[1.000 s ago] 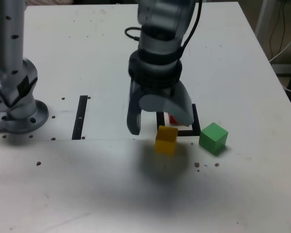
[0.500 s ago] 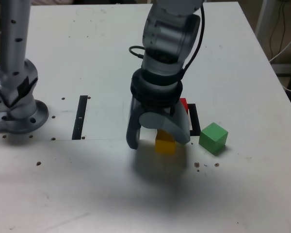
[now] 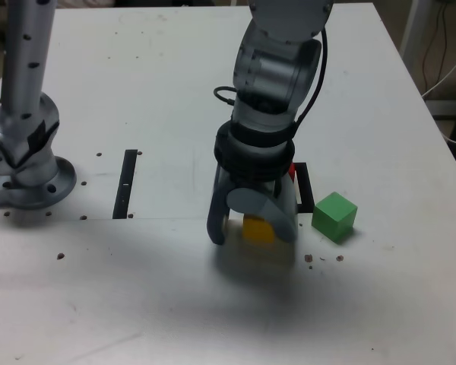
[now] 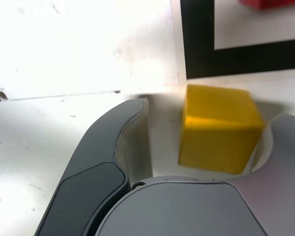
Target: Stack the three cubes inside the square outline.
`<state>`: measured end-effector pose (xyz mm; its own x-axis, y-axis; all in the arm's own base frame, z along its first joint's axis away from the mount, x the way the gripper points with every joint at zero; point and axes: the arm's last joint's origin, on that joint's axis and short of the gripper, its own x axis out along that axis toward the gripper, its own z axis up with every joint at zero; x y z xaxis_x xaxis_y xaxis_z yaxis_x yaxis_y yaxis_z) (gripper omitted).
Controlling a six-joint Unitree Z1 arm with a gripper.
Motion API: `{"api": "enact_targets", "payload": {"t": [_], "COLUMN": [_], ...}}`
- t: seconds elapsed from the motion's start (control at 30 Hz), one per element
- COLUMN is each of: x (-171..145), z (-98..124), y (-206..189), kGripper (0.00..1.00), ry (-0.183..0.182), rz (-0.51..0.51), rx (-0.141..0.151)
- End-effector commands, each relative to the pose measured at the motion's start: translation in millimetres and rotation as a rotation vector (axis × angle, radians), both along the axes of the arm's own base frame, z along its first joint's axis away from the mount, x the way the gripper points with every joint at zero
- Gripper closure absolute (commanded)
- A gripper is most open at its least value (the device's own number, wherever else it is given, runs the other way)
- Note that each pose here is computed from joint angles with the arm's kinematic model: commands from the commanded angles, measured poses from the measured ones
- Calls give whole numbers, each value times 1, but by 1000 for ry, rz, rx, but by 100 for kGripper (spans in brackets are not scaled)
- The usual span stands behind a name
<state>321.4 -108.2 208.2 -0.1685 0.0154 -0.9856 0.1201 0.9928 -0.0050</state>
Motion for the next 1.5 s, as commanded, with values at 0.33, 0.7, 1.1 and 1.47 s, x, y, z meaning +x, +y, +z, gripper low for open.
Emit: {"api": "enact_targets", "payload": {"t": [0.33,0.7,1.1,1.47], "x": [4,5,-2,-4], "z": [1,3,26,84], "y": [8,8,11,37], "kGripper": [39,51,83,83], "ry": [-4,-11,-95,-62], "rz": [-2,-11,-8,11], "rx": [27,7,-7,31]}}
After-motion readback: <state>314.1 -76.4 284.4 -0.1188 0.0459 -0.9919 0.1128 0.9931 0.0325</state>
